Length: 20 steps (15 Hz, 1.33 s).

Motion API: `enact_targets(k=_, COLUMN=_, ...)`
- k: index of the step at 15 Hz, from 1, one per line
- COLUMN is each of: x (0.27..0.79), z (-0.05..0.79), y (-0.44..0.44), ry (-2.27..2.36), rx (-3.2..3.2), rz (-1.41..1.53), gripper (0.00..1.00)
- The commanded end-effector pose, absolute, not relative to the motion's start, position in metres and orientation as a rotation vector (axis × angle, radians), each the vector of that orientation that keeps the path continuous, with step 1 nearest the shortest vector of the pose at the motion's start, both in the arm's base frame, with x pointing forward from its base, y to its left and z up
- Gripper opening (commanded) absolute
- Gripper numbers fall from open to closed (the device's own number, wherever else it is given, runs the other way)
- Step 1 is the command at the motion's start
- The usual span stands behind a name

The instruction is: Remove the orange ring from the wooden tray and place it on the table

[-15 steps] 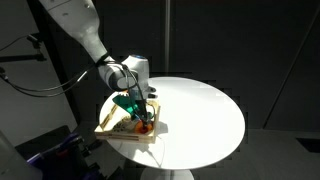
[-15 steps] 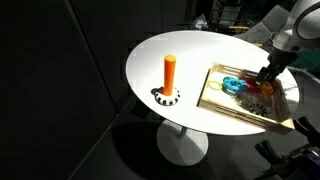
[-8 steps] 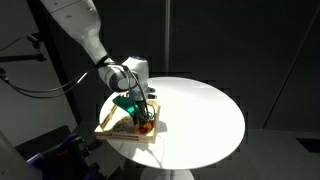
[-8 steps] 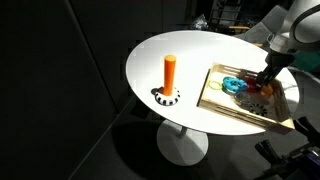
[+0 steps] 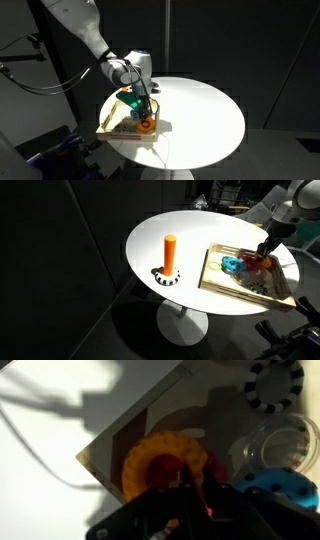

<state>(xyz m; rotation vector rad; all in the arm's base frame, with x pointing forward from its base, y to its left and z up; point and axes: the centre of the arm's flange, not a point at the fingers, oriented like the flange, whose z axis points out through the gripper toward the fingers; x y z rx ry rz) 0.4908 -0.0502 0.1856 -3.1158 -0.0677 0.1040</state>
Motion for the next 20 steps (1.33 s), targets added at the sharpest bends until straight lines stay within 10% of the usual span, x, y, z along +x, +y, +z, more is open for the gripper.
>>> enact_targets(k=1, x=0.504, z=0.228, y=-0.067, ry=-0.022, rx=-3.101, rz=0.026, gripper=0.06)
enact_targets(k=9, x=0.543, z=0.244, y=-0.148, ry=0.21, rx=-3.179, rz=-0.089, gripper=0.05)
enact_targets(k=11, x=0.546, z=0.24, y=-0.164, ry=0.241, rx=-3.195, rz=-0.071, gripper=0.36)
enact_targets(k=20, x=0.543, z=0.241, y=-0.156, ry=0.144, rx=-3.117, rz=0.17, gripper=0.97)
